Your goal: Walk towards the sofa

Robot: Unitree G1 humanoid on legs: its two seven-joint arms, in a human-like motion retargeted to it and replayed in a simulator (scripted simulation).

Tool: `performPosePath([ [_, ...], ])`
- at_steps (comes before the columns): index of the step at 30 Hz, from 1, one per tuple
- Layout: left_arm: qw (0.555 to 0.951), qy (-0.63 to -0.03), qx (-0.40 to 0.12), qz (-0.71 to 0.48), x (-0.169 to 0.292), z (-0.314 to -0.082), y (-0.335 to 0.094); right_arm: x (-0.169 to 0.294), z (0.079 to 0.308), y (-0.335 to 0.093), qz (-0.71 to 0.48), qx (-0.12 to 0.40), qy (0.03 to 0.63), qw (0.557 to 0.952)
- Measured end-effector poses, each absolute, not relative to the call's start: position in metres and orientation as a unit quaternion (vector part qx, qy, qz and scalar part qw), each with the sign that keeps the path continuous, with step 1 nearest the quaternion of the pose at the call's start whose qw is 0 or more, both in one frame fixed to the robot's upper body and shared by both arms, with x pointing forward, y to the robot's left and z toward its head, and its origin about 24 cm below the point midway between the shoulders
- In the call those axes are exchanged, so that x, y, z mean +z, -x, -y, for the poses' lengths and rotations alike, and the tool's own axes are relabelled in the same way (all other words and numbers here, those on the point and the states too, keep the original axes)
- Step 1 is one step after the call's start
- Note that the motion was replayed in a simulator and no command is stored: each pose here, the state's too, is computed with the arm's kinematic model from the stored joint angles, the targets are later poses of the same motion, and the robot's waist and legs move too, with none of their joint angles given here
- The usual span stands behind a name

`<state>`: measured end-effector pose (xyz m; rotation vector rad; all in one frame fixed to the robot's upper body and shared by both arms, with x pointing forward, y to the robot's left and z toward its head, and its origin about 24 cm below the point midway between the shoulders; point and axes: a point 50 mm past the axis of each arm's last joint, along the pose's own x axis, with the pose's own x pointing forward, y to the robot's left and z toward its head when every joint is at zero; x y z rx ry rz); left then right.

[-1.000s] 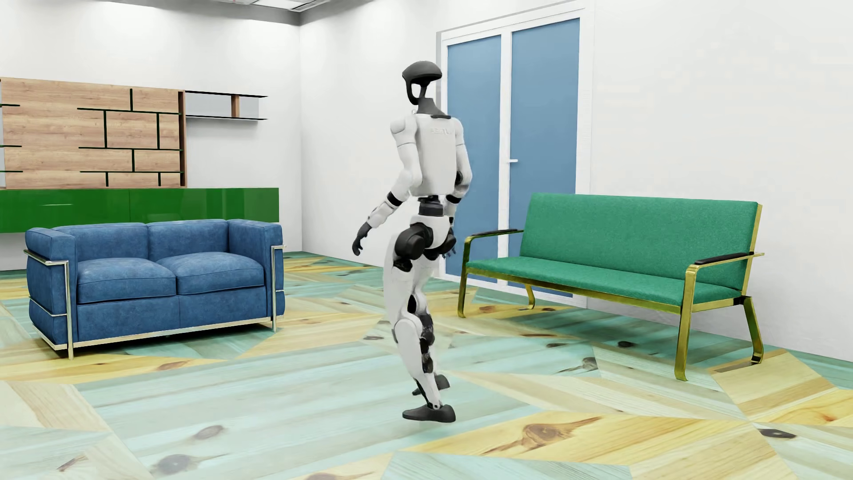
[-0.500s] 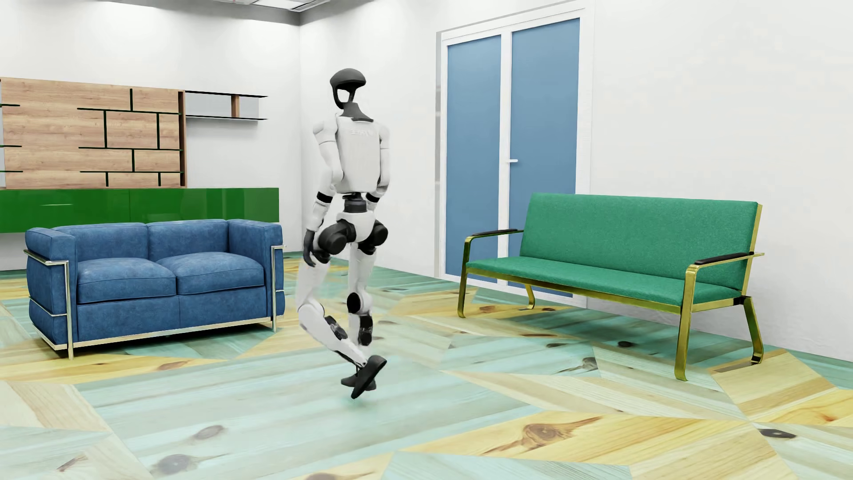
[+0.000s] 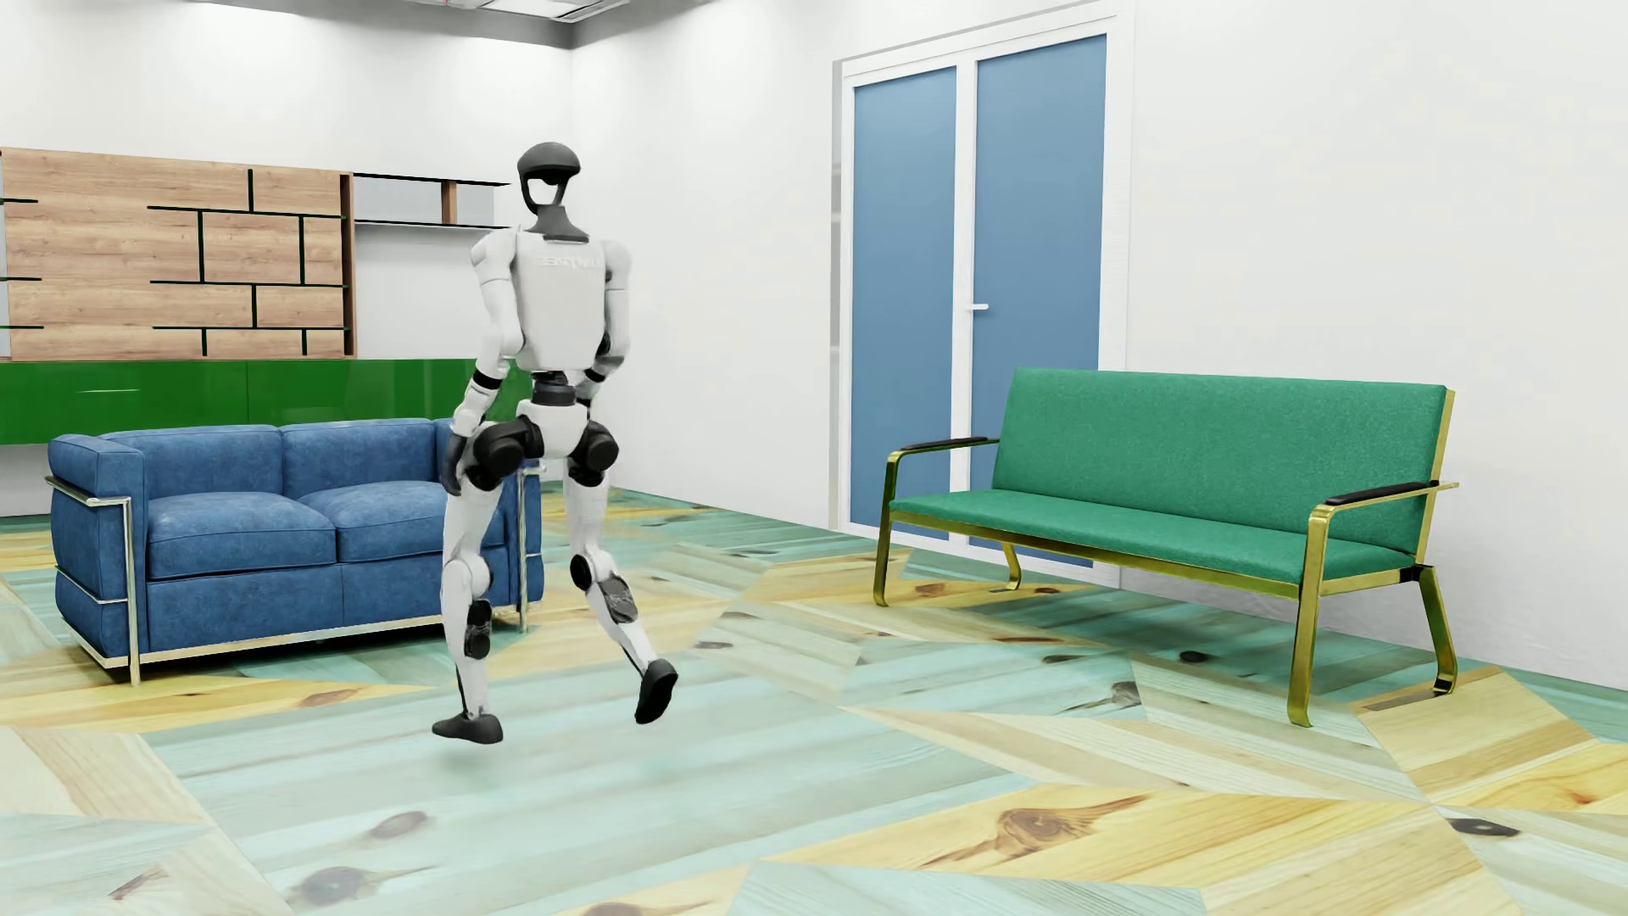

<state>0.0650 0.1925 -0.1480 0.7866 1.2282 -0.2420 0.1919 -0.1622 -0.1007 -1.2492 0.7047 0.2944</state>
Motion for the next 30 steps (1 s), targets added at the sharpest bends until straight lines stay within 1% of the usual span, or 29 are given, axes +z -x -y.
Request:
performPosePath([
  [2, 0.771, -0.375, -0.078, -0.509, -0.134, -0.206, -0.097, -0.129, 0.184, -0.143, -0.438, 0.103, 0.531, 0.718],
  [3, 0.786, -0.381, -0.064, -0.483, -0.125, -0.213, -0.114, -0.141, 0.194, -0.115, -0.495, 0.105, 0.505, 0.699],
  [4, 0.801, -0.388, -0.050, -0.454, -0.116, -0.219, -0.129, -0.150, 0.201, -0.088, -0.546, 0.121, 0.484, 0.673],
  [5, 0.813, -0.391, -0.037, -0.429, -0.107, -0.225, -0.141, -0.157, 0.206, -0.063, -0.586, 0.159, 0.472, 0.640],
  [7, 0.834, -0.394, -0.005, -0.387, -0.090, -0.234, -0.158, -0.165, 0.203, -0.028, -0.615, 0.280, 0.474, 0.565],
  [8, 0.840, -0.392, 0.016, -0.375, -0.085, -0.237, -0.162, -0.166, 0.201, -0.020, -0.610, 0.334, 0.482, 0.533],
  [9, 0.842, -0.388, 0.040, -0.371, -0.083, -0.240, -0.160, -0.167, 0.199, -0.017, -0.603, 0.366, 0.486, 0.516],
  [10, 0.842, -0.380, 0.062, -0.377, -0.086, -0.241, -0.155, -0.166, 0.199, -0.018, -0.601, 0.370, 0.485, 0.516],
  [11, 0.838, -0.372, 0.075, -0.393, -0.092, -0.240, -0.147, -0.165, 0.200, -0.024, -0.601, 0.349, 0.482, 0.533],
  [12, 0.831, -0.362, 0.074, -0.416, -0.101, -0.236, -0.137, -0.162, 0.200, -0.034, -0.596, 0.314, 0.479, 0.563],
  [13, 0.822, -0.352, 0.059, -0.444, -0.112, -0.230, -0.125, -0.159, 0.202, -0.045, -0.586, 0.269, 0.476, 0.598],
  [14, 0.807, -0.346, 0.028, -0.478, -0.123, -0.224, -0.112, -0.155, 0.203, -0.058, -0.573, 0.221, 0.474, 0.631],
  [15, 0.785, -0.346, -0.015, -0.513, -0.134, -0.218, -0.099, -0.150, 0.203, -0.071, -0.555, 0.180, 0.473, 0.661],
  [16, 0.757, -0.350, -0.065, -0.548, -0.144, -0.211, -0.085, -0.145, 0.202, -0.085, -0.533, 0.149, 0.474, 0.685],
  [17, 0.727, -0.356, -0.113, -0.576, -0.151, -0.207, -0.072, -0.140, 0.200, -0.100, -0.508, 0.130, 0.478, 0.705],
  [18, 0.701, -0.361, -0.152, -0.596, -0.156, -0.203, -0.061, -0.134, 0.197, -0.115, -0.480, 0.125, 0.484, 0.721],
  [19, 0.685, -0.360, -0.175, -0.609, -0.159, -0.199, -0.052, -0.128, 0.194, -0.128, -0.452, 0.125, 0.490, 0.735],
  [20, 0.681, -0.356, -0.179, -0.615, -0.160, -0.198, -0.047, -0.121, 0.191, -0.139, -0.425, 0.129, 0.497, 0.746],
  [21, 0.684, -0.351, -0.173, -0.616, -0.160, -0.197, -0.043, -0.115, 0.189, -0.148, -0.401, 0.131, 0.501, 0.756],
  [23, 0.702, -0.341, -0.142, -0.608, -0.159, -0.197, -0.043, -0.108, 0.188, -0.154, -0.379, 0.130, 0.504, 0.765],
  [25, 0.717, -0.347, -0.121, -0.592, -0.156, -0.199, -0.052, -0.109, 0.190, -0.150, -0.386, 0.127, 0.504, 0.762],
  [28, 0.735, -0.369, -0.105, -0.559, -0.151, -0.201, -0.076, -0.121, 0.195, -0.133, -0.424, 0.133, 0.519, 0.731],
  [29, 0.739, -0.378, -0.101, -0.548, -0.149, -0.201, -0.085, -0.125, 0.198, -0.126, -0.434, 0.126, 0.529, 0.718],
  [30, 0.741, -0.390, -0.101, -0.537, -0.147, -0.201, -0.094, -0.129, 0.201, -0.119, -0.440, 0.109, 0.541, 0.709],
])
